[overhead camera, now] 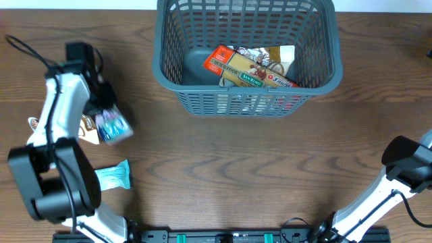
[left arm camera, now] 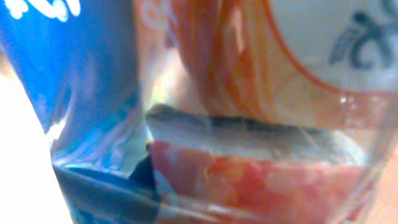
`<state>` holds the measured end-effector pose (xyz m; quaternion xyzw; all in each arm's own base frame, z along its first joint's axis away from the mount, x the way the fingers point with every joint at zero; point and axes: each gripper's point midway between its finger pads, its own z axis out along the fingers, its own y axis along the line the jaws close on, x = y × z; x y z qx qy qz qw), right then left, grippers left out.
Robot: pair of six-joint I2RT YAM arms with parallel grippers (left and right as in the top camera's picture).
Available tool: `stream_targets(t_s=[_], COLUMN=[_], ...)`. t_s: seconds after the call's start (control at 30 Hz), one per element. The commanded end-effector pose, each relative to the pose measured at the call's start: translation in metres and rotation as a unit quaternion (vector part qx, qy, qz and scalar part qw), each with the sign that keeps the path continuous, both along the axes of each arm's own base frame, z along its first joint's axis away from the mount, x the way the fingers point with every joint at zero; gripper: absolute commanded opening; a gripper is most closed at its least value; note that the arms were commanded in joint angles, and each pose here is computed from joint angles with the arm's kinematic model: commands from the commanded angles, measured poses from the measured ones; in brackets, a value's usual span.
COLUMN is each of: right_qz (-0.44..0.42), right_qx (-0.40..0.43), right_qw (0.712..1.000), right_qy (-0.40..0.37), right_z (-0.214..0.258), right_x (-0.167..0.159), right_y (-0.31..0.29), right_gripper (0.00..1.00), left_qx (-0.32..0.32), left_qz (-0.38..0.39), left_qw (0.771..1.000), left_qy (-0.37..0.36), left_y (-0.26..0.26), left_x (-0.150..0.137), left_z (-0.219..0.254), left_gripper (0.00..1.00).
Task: Pack container
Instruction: 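Lift the tissue pack with the left gripper toward the basket, then lower the tissue pack into the basket and release, then withdraw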
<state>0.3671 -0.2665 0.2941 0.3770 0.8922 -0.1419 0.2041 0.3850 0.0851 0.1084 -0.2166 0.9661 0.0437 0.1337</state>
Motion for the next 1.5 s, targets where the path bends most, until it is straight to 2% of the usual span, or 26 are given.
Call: stream_targets(t_s=[0.0,0.17,0.3,0.47,0.63,0.8,0.9,1.0,1.23,1.47], right_qz=[-0.008,-0.008,-0.008,-0.008,-0.008,-0.008,-0.008,-0.008,-0.008,-0.008], right_qx=[-0.001,-0.001,-0.001,-0.001,-0.001,-0.001,-0.001,-0.001,-0.001,-0.001], right_qw=[1.0,1.0,1.0,1.0,1.0,1.0,1.0,1.0,1.0,1.0], right_qy=[-0.004,-0.004,-0.004,-0.004,-0.004,-0.004,-0.004,-0.004,-0.004,-0.004], right_z=[0.003,0.003,0.003,0.003,0.003,0.003,0.003,0.003,0.003,0.003], right_x=[-0.002,-0.002,-0.002,-0.002,-0.002,-0.002,-0.002,-0.002,-0.002,-0.002], right_y=[0.0,0.0,0.0,0.0,0.0,0.0,0.0,0.0,0.0,0.0], right_gripper=[0.99,0.99,0.99,0.99,0.99,0.99,0.99,0.99,0.99,0.99], left_qx=[0.031,0.04,0.036,0.02,0.001,-0.008,-0.009,-0.01,-0.011,-0.032], left_qz=[0.002,-0.011,-0.05,-0.134,-0.239,-0.303,-0.318,-0.318,-0.332,-0.361], left_qw=[0.994,0.983,0.97,0.941,0.901,0.863,0.844,0.834,0.853,0.869], left_qy=[-0.107,-0.179,-0.237,-0.311,-0.362,-0.404,-0.433,-0.451,-0.403,-0.338], left_y=[0.006,-0.005,-0.039,-0.11,-0.195,-0.256,-0.277,-0.287,-0.305,-0.32], left_x=[0.022,0.022,0.021,0.024,0.031,0.044,0.057,0.072,0.101,0.108], left_z=[0.089,0.171,0.225,0.28,0.301,0.311,0.317,0.319,0.264,0.208], left_gripper=[0.06,0.06,0.06,0.06,0.06,0.06,0.06,0.06,0.06,0.06])
